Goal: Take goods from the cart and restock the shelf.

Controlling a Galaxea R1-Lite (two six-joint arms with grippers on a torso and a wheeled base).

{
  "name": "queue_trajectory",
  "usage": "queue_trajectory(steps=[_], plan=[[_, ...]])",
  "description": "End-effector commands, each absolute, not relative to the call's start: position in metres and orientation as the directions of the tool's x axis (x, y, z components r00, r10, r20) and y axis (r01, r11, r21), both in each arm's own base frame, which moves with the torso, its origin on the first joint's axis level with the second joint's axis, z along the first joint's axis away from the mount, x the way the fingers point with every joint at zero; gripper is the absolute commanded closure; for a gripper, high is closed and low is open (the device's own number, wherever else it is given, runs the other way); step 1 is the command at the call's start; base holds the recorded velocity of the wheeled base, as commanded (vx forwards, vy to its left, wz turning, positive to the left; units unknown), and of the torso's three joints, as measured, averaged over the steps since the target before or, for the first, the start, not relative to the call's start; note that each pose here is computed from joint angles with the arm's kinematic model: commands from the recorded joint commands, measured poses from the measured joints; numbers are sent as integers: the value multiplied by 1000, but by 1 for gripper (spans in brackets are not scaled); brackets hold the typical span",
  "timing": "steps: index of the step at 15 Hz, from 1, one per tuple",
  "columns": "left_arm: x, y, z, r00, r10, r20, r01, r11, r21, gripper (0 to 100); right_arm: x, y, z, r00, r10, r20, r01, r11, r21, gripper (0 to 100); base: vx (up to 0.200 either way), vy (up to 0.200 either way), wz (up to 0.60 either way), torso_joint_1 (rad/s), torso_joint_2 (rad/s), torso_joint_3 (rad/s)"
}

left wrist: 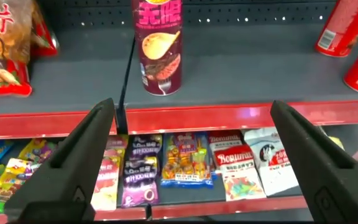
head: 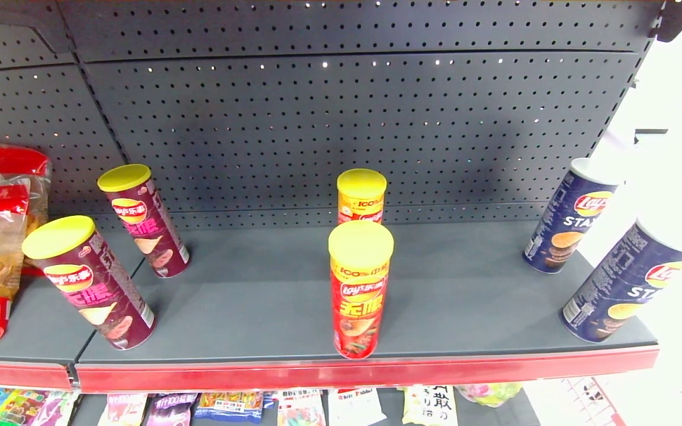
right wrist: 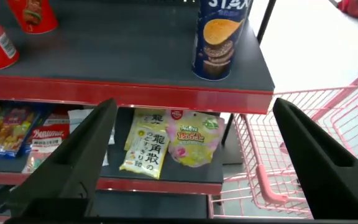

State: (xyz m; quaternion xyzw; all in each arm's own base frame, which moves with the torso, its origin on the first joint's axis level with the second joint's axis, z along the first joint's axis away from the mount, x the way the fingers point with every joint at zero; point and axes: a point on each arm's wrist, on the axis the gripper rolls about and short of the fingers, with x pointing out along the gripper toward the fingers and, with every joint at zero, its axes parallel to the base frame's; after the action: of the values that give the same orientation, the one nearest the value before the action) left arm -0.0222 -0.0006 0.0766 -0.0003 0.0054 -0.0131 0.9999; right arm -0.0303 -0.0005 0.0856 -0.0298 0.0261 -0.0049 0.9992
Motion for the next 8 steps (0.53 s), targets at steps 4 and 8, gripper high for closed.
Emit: queue_trajectory(steps=[4, 8], plan=[[-23, 0, 76, 1000, -20, 2, 20, 1000, -2, 0, -28, 0, 83, 999, 17, -34, -18, 1000, -20, 0, 0, 0, 0, 0, 0, 0], [-23, 0, 76, 1000, -15, 2, 15, 1000, 0, 0, -23, 0, 76, 1000, 26, 3, -26, 999, -28, 0, 0, 0, 0, 0, 0, 0]])
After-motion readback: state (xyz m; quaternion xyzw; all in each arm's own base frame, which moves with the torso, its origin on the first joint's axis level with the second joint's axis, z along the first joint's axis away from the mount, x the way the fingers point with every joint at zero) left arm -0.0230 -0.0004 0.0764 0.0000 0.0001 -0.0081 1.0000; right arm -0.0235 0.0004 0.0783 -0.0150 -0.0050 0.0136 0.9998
